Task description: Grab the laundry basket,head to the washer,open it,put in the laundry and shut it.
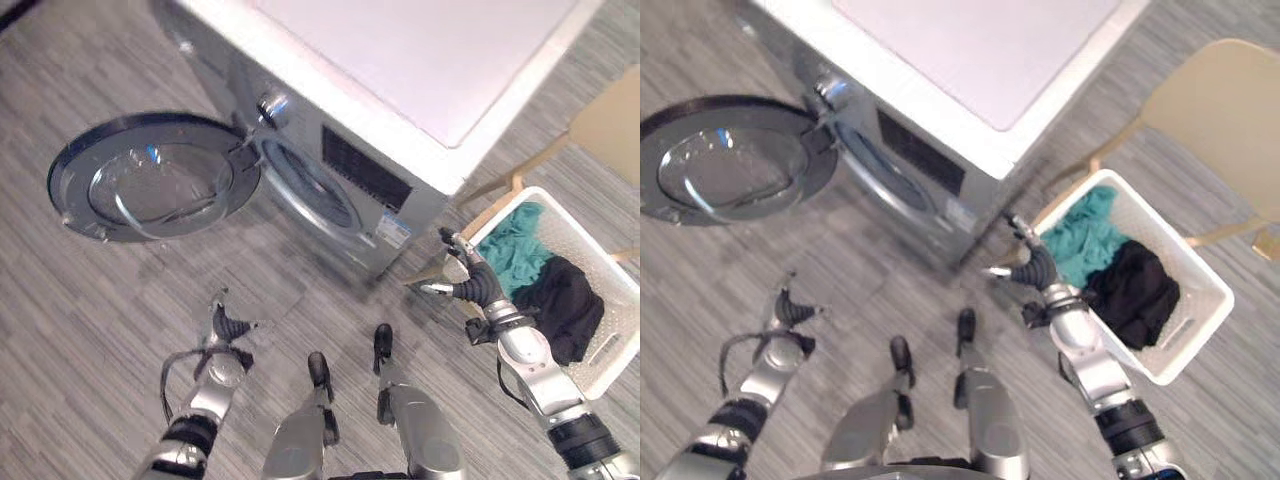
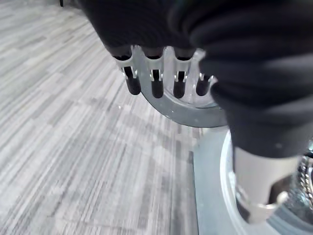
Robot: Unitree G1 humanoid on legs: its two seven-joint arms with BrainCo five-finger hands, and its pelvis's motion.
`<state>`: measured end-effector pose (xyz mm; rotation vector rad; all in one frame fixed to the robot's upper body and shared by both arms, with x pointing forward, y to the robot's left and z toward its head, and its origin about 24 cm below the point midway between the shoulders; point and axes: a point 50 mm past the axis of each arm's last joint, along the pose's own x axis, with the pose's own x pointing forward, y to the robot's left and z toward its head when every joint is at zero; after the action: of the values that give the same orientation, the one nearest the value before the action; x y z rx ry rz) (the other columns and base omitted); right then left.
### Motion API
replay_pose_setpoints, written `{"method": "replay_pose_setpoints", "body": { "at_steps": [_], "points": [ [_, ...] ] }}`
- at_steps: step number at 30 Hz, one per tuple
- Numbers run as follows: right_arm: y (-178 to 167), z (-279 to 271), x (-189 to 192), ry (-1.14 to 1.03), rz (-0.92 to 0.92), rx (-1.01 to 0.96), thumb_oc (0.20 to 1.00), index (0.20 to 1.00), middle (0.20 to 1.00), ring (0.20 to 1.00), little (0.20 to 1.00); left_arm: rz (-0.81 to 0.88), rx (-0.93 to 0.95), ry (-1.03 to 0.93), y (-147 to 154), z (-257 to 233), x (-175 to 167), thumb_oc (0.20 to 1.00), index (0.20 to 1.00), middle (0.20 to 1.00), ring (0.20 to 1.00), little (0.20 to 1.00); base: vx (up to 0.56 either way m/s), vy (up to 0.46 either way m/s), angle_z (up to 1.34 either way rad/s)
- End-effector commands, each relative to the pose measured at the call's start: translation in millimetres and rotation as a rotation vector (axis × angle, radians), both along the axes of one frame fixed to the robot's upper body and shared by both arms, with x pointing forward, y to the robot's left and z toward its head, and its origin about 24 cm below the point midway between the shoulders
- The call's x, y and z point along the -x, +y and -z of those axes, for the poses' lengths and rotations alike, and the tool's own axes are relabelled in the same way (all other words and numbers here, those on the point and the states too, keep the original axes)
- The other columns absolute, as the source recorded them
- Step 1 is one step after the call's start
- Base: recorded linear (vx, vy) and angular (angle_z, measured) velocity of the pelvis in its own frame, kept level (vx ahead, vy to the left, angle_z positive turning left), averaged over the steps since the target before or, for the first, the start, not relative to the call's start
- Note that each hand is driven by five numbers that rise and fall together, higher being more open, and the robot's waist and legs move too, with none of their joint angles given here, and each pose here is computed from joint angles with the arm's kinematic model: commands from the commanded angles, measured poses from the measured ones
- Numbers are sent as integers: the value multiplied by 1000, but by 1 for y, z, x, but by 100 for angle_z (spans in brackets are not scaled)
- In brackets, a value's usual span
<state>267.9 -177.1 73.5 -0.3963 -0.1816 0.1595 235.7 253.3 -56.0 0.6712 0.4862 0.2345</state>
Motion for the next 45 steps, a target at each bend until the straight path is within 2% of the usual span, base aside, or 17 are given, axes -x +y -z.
{"method": "replay_pose_setpoints", "body": {
  "at_steps": [1, 8, 11, 13, 17, 26, 31, 39, 45],
  "points": [
    [-3, 1, 4, -30, 34, 65, 1000, 1000, 1000, 1000, 1000, -94, 80, 38, 14, 13, 17, 1000, 1000, 1000, 1000, 1000, 112, -57, -130],
    [-23, 28, 19, 73, 135, 110, 1000, 1000, 1000, 1000, 1000, -165, 232, 280, -1, 62, 77, 1000, 1000, 1000, 1000, 1000, 141, -180, -101],
    [-29, 32, 22, 92, 144, 137, 1000, 1000, 1000, 1000, 1000, -162, 263, 336, -10, 72, 89, 1000, 1000, 1000, 1000, 1000, 118, -170, -60],
    [-30, 33, 19, 110, 107, 238, 1000, 1000, 1000, 1000, 1000, -141, 308, 364, -20, 77, 96, 1000, 1000, 1000, 1000, 1000, 122, -150, -39],
    [-26, 31, 7, 110, 38, 353, 1000, 1000, 1000, 1000, 1000, -95, 332, 375, -31, 79, 96, 1000, 1000, 1000, 1000, 1000, 6, -65, -71],
    [-26, 26, -20, 96, 18, 508, 1000, 1000, 1000, 1000, 1000, -141, 315, 405, -21, 83, 99, 1000, 1000, 1000, 1000, 1000, 77, 50, -34],
    [-19, 6, -49, 12, 28, 649, 1000, 1000, 1000, 1000, 1000, -119, 290, 351, -16, 74, 83, 1000, 1000, 1000, 1000, 1000, -23, 147, -3],
    [-30, -37, -98, -106, 191, 881, 1000, 1000, 1000, 1000, 1000, -89, 283, 221, -15, 56, 53, 1000, 1000, 1000, 1000, 1000, -33, 85, 2],
    [-40, -61, -118, -138, 290, 1017, 1000, 1000, 1000, 1000, 1000, -57, 274, 145, -17, 43, 31, 1000, 1000, 1000, 1000, 1000, -13, 21, 4]
  ]
}}
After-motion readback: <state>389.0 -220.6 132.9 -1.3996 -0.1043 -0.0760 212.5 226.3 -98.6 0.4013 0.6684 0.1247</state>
